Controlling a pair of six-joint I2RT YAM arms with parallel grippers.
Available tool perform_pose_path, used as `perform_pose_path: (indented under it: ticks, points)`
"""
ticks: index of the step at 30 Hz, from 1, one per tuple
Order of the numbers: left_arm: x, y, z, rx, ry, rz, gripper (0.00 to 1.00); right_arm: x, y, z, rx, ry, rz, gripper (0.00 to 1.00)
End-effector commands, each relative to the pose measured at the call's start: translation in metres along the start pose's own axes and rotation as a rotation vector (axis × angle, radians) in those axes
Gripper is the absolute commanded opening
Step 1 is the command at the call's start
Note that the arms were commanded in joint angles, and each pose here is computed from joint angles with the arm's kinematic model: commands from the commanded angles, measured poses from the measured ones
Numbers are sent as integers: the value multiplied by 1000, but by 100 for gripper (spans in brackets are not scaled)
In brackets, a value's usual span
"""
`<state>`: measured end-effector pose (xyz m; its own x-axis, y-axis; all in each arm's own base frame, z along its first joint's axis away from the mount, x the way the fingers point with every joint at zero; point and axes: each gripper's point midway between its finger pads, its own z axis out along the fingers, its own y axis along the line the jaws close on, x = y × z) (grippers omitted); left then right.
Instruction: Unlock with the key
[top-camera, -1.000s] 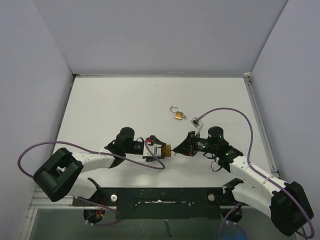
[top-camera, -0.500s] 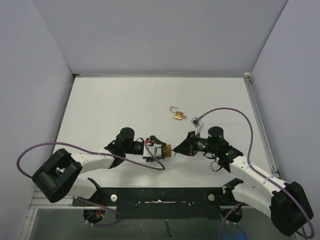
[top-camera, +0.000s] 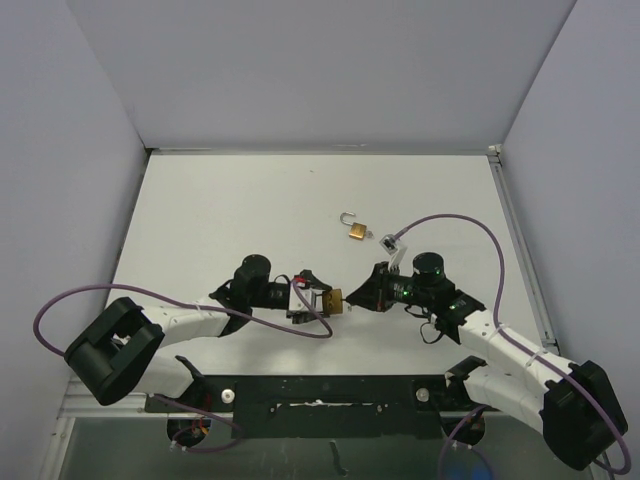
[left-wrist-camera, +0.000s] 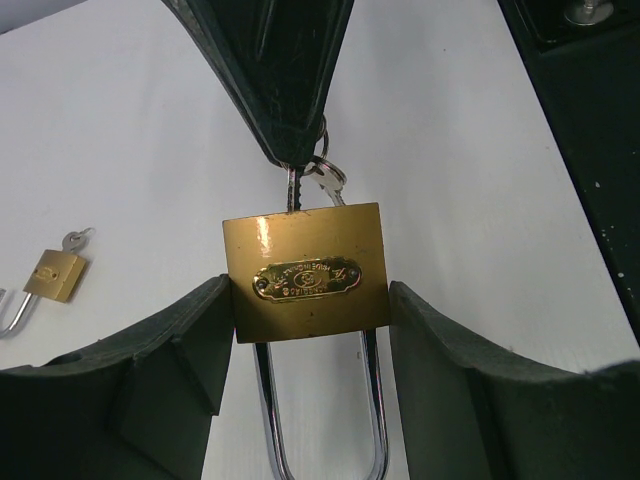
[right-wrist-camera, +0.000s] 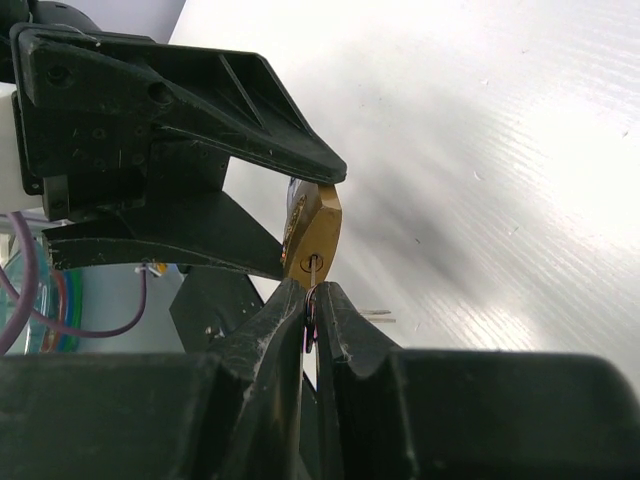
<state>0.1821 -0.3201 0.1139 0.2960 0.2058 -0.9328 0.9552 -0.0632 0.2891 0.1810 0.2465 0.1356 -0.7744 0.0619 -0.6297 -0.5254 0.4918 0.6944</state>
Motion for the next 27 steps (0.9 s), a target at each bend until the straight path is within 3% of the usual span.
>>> perform_pose_path:
  ticks: [1,19,27]
  points:
    - [-66,35,5,-76,-157,117,0,-18,13,1,-12,-40,-59,0]
    - [-87,32,-4,-142,-281,266,0,-19,19,4,-47,-44,-50,0]
    - [-92,31,1,-103,-281,294,0,-22,22,6,-55,-28,-57,0]
